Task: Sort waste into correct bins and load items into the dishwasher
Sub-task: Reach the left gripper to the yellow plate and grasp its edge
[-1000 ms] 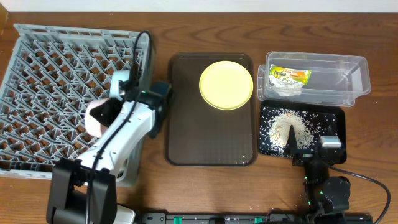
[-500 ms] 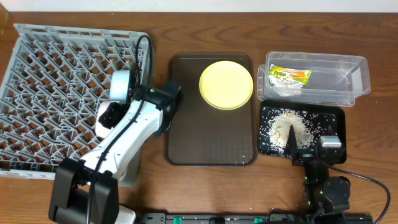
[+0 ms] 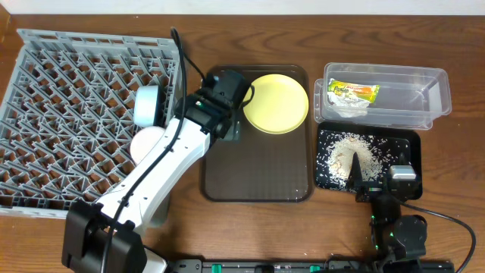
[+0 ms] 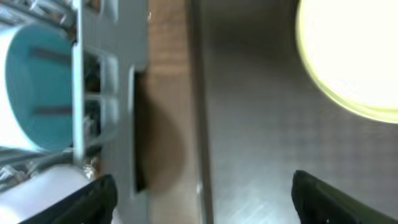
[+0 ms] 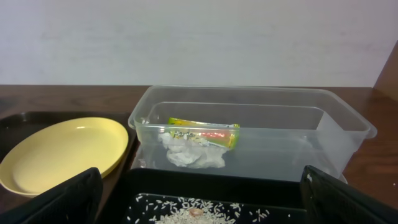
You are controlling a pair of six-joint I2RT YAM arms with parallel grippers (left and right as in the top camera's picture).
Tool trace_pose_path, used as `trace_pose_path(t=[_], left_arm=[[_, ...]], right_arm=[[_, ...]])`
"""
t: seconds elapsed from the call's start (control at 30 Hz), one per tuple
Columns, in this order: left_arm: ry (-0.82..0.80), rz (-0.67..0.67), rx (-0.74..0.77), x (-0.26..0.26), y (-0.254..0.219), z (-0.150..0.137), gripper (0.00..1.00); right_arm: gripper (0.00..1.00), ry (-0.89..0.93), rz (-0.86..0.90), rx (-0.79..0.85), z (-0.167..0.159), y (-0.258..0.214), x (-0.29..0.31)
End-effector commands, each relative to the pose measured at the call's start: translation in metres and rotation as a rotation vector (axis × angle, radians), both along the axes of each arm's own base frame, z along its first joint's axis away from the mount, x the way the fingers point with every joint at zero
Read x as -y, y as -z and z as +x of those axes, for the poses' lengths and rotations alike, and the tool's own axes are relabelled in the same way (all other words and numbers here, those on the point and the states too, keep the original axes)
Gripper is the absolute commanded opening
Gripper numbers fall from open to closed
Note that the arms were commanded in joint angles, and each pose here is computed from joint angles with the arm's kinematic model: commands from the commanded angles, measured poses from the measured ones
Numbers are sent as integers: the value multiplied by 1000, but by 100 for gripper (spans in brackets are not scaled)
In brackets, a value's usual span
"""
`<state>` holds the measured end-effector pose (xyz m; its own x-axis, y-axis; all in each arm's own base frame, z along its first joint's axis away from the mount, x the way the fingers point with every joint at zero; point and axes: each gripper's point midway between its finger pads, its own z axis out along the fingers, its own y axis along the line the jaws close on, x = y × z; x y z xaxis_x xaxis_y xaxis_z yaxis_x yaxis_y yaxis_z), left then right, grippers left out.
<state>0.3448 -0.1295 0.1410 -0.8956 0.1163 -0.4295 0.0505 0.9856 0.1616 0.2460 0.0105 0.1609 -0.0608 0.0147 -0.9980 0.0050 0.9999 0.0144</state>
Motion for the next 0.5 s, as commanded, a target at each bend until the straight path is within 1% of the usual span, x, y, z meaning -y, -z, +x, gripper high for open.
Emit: trace_pose_path(t=[0.0, 0.03, 0.2, 0.27, 0.3, 0.4, 0.47], left_arm=[[-36, -88, 14, 3, -5, 8, 83], [-42, -89, 12, 1, -5, 9, 79], [-13, -63, -47, -5, 1, -2, 77], [-19, -40, -93, -10, 5, -13, 69], [-32, -47, -91, -10, 7, -13, 69], [-8, -131, -40, 8, 10, 3, 69], [9, -186, 7, 21, 15, 18, 69]], right_arm=[[99, 12, -9, 4, 0, 0, 3], [99, 12, -9, 4, 0, 0, 3], [99, 12, -9, 4, 0, 0, 3], [99, 12, -10, 4, 0, 0, 3], [99, 12, -9, 4, 0, 0, 3], [99, 12, -10, 4, 0, 0, 3], [99, 12, -10, 4, 0, 0, 3]])
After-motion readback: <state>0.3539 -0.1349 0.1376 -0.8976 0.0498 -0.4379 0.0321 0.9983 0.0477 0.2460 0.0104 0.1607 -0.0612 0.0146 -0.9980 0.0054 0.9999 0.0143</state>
